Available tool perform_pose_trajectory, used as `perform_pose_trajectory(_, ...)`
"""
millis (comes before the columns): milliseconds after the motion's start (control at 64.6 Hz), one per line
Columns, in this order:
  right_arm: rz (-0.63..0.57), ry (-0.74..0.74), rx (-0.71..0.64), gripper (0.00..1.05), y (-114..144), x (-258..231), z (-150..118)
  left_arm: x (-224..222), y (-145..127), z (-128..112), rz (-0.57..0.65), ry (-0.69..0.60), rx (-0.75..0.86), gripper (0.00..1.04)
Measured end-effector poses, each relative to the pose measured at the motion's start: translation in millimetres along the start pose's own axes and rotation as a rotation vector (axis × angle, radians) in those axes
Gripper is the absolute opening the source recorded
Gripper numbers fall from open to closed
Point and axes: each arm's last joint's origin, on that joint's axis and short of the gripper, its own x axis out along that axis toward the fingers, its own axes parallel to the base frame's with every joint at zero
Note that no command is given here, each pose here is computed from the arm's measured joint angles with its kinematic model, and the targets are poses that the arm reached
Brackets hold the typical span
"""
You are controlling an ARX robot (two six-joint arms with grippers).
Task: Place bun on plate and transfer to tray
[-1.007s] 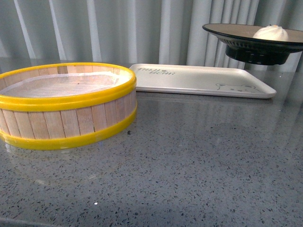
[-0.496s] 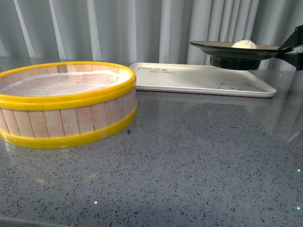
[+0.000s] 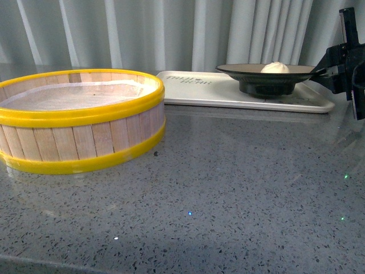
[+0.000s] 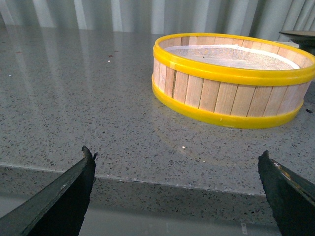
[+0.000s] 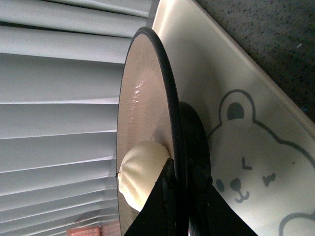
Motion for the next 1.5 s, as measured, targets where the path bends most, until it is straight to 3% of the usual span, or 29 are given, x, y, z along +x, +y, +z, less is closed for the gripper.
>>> perform_pose_trajectory(449, -0.02, 0.009, -0.006, 0.05, -4.2, 9.7, 6.6, 0.0, 0.0, 0.0, 0.0, 0.0, 0.0, 0.98)
perform_pose_trajectory(1007, 0.005, -0.005, -0.001, 0.98, -2.1, -1.1, 7.7, 0.0, 0.0, 0.0, 0.0, 0.0, 0.0, 0.98)
perform_pose_trajectory(1379, 0.097, -0.094, -0.047, 0.96, 15.5, -80.8, 8.1, 0.0, 0.0, 0.0, 0.0, 0.0, 0.0, 0.98)
perform_pose_trajectory(1410, 0.103, -0.121, -0.075, 0.95, 15.9, -90.0, 7.6, 0.0, 0.0, 0.0, 0.0, 0.0, 0.0, 0.98)
perform_pose_trajectory(1503, 0.148, -0.327, -0.435, 0.8, 9.8, -124.5, 0.9, 0.0, 0.0, 0.0, 0.0, 0.0, 0.0, 0.98)
